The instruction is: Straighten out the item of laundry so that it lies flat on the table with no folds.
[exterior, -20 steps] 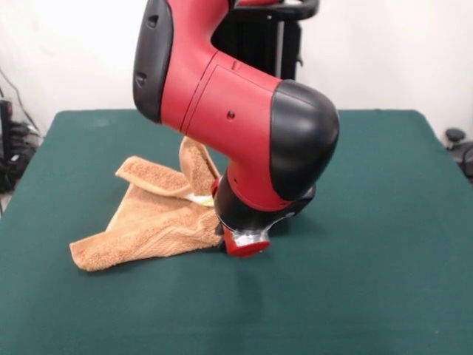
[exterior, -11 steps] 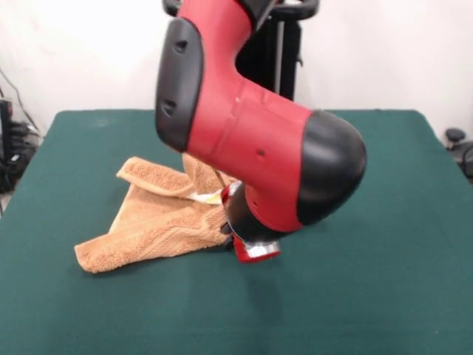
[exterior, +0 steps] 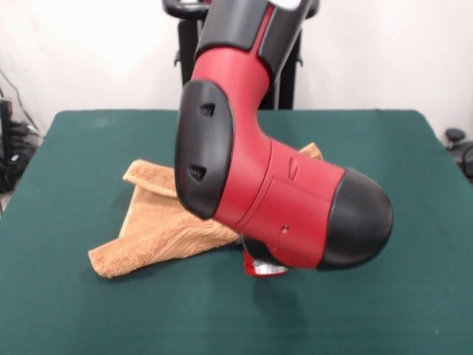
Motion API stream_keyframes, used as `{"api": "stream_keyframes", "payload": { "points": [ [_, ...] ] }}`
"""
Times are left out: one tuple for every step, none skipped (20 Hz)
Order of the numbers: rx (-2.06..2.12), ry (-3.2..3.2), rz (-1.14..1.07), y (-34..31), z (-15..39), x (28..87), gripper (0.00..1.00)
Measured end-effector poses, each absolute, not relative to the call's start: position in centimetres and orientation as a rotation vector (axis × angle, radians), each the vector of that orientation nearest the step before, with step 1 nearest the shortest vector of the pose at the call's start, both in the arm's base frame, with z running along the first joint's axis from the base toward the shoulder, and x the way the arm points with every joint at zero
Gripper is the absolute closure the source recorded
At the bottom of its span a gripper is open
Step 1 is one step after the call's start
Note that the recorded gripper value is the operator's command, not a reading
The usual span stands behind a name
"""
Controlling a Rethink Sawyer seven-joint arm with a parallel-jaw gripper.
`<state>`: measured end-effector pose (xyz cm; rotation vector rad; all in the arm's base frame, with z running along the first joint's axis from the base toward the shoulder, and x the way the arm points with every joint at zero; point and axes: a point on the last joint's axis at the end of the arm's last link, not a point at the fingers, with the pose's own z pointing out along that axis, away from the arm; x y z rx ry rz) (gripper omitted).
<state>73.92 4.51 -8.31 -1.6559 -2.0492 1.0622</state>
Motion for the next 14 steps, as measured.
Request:
{"api": "stream_keyframes", "payload": {
  "points": [
    [-1.679, -2.019, 1.069, 4.6, -8.4, 74.0, 1.0],
    [-1.687, -2.009, 1.07, 4.6, -8.4, 74.1, 1.0],
    [-1.714, -1.977, 1.075, 4.6, -8.5, 74.3, 1.0],
    [-1.749, -1.936, 1.082, 4.6, -8.5, 74.5, 1.0],
    [-1.764, -1.917, 1.085, 4.7, -8.6, 74.6, 1.0],
    [-1.766, -1.914, 1.085, 4.7, -8.6, 74.6, 1.0],
    [-1.779, -1.897, 1.087, 4.7, -8.6, 74.7, 1.0],
    [-1.793, -1.875, 1.093, 4.7, -8.7, 74.8, 1.0],
    [-1.798, -1.867, 1.095, 4.7, -8.7, 74.8, 1.0],
    [-1.802, -1.86, 1.095, 4.7, -8.7, 74.9, 1.0],
    [-1.809, -1.847, 1.094, 4.7, -8.7, 75.0, 1.0],
    [-1.811, -1.842, 1.093, 4.7, -8.8, 75.0, 1.0],
    [-1.812, -1.835, 1.089, 4.7, -8.8, 75.1, 1.0],
    [-1.814, -1.833, 1.086, 4.8, -8.8, 75.2, 1.0]
  ]
}}
